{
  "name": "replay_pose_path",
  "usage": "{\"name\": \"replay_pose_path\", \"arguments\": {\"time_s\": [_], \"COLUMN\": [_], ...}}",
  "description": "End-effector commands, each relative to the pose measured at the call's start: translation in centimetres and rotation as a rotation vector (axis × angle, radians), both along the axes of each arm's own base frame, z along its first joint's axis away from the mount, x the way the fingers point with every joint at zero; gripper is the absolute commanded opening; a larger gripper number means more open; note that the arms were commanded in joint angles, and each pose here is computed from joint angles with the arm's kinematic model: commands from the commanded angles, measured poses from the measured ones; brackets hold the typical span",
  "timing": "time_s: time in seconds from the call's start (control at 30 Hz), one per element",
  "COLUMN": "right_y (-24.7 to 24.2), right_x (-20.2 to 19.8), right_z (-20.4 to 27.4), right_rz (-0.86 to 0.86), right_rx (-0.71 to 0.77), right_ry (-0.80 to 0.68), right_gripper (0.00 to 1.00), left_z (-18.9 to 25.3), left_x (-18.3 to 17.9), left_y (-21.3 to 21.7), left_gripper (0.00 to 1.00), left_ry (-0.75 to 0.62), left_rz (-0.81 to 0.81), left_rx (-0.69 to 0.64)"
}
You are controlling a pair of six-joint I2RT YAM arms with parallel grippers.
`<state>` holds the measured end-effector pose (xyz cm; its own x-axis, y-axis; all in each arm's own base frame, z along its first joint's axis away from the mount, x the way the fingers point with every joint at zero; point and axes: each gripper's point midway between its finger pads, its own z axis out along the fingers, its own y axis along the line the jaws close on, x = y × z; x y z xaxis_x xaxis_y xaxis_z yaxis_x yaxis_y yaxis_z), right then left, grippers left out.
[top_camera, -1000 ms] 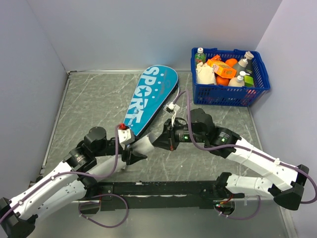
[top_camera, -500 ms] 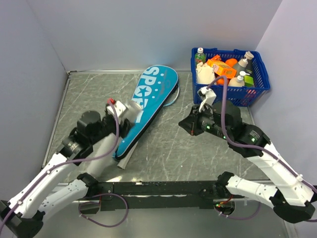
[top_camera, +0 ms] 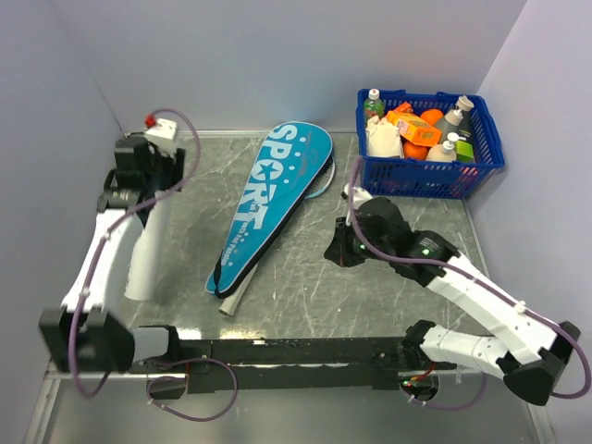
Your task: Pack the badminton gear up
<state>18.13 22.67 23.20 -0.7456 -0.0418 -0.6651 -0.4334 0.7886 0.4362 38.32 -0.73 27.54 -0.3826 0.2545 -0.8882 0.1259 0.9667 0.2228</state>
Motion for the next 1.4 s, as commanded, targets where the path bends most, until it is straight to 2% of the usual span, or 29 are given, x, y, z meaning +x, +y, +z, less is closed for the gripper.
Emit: {"name": "replay_pose_path", "arguments": {"time_s": [0.0, 0.23, 0.4, 0.5, 0.6, 0.63, 0.7, 0.73, 0.8, 0.83, 0.93, 1.07, 1.17, 1.23, 1.33, 1.37], "right_y": [0.9, 0.8, 0.9, 0.9, 1.0, 0.9, 1.0, 1.0, 0.8, 0.8, 0.8, 0.9, 1.1, 1.2, 1.7, 2.0], "right_x": [1.4, 1.8, 1.4, 1.4, 1.4, 1.5, 1.4, 1.5, 1.6, 1.7, 1.9, 2.3, 3.1, 3.9, 5.7, 6.2], "right_z": [-1.6, -5.2, -6.6, -6.8, -6.9, -7.0, -7.3, -7.4, -7.6, -7.7, -7.8, -7.5, -7.3, -7.6, -6.9, -6.4], "right_rz": [-0.065, -0.107, -0.090, -0.076, -0.063, -0.066, -0.054, -0.055, -0.057, -0.059, -0.062, -0.066, -0.079, -0.099, -0.130, -0.135], "right_rx": [0.031, 0.001, -0.009, -0.016, -0.016, -0.015, -0.017, -0.021, -0.023, -0.025, -0.016, -0.018, -0.010, -0.007, 0.031, 0.050], "right_ry": [0.029, 0.071, 0.095, 0.089, 0.093, 0.097, 0.105, 0.109, 0.114, 0.117, 0.125, 0.127, 0.133, 0.157, 0.170, 0.163], "right_gripper": [0.10, 0.12, 0.13, 0.16, 0.19, 0.20, 0.26, 0.27, 0.29, 0.30, 0.32, 0.35, 0.38, 0.40, 0.44, 0.47], "left_z": [-0.3, -9.0, -13.3, -15.2, -16.2, -16.5, -16.6, -16.7, -16.4, -16.1, -13.8, -7.3, -2.4, 0.2, 0.8, -0.2], "left_x": [3.9, 6.2, 6.5, 6.9, 7.0, 7.0, 7.1, 7.1, 7.3, 7.4, 7.9, 8.5, 7.8, 7.1, 5.1, 4.4], "left_y": [5.3, 11.6, 12.4, 12.9, 13.9, 13.9, 14.3, 14.3, 14.3, 14.3, 14.1, 12.9, 9.6, 5.5, -1.7, -3.7], "left_gripper": [0.01, 0.01, 0.04, 0.10, 0.24, 0.35, 0.45, 0.65, 0.91, 0.97, 0.96, 0.97, 0.96, 0.96, 0.97, 0.97], "left_ry": [-0.026, 0.136, 0.214, 0.265, 0.292, 0.299, 0.292, 0.293, 0.290, 0.283, 0.236, 0.111, 0.013, -0.036, 0.000, 0.026], "left_rz": [0.151, 0.370, 0.386, 0.396, 0.432, 0.429, 0.438, 0.431, 0.427, 0.427, 0.421, 0.399, 0.333, 0.245, 0.049, -0.014], "left_rx": [-0.075, -0.013, 0.013, 0.030, 0.050, 0.038, 0.030, 0.032, 0.036, 0.033, 0.019, 0.004, 0.017, 0.017, -0.035, -0.052]}}
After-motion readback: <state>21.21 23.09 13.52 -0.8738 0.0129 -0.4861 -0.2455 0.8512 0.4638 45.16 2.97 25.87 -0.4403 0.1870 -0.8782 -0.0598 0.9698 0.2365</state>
